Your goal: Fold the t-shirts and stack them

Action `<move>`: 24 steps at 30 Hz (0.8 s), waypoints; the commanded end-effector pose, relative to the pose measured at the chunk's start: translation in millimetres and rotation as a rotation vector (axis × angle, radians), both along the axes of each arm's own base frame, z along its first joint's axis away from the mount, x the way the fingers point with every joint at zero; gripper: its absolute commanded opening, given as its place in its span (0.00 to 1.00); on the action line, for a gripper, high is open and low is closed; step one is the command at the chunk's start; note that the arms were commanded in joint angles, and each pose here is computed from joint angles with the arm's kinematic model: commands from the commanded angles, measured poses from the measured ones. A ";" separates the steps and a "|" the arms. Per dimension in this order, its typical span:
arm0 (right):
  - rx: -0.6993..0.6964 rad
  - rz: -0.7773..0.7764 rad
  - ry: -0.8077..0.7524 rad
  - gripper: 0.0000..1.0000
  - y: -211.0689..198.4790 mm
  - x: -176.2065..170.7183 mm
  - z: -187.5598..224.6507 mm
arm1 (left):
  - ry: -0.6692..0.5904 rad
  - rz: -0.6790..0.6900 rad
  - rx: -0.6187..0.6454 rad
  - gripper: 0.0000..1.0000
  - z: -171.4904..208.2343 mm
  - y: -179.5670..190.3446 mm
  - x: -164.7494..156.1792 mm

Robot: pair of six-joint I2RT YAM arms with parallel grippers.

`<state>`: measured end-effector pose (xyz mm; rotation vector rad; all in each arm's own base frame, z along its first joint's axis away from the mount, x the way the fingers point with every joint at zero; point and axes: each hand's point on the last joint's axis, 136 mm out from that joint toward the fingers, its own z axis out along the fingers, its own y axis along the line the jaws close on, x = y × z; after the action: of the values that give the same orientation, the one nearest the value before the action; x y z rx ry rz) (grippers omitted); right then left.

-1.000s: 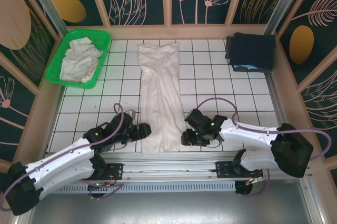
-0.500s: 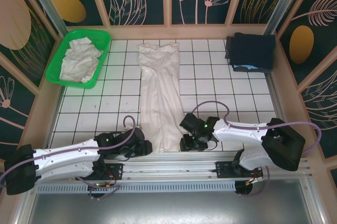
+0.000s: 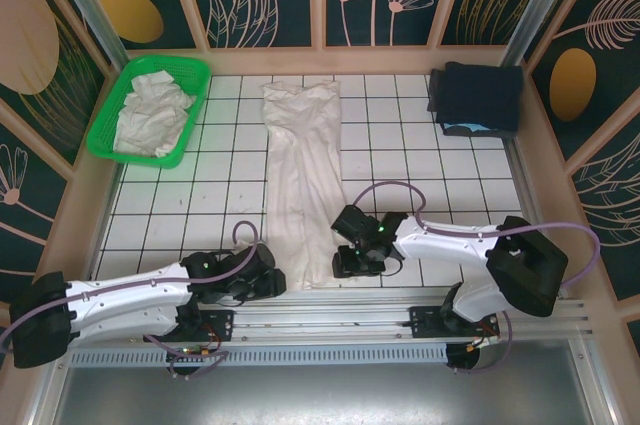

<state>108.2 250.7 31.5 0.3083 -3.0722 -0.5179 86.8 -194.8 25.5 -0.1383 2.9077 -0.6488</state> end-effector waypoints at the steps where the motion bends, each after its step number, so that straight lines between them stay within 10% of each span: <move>1: -0.036 0.000 -0.003 0.47 -7.6 0.4 -2.8 | -0.020 -0.007 -0.045 0.47 3.8 -12.6 4.3; 11: -0.028 -0.004 -0.027 0.12 -6.5 4.4 13.1 | -0.142 0.053 -0.098 0.00 38.9 -6.4 21.8; 24: 0.110 -0.051 -0.274 0.00 25.5 121.9 88.6 | -0.432 0.199 -0.018 0.00 109.7 11.5 138.0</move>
<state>201.8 276.8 120.6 0.2745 -3.2682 -0.7249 193.1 -189.4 119.9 -0.3268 2.5091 -0.6610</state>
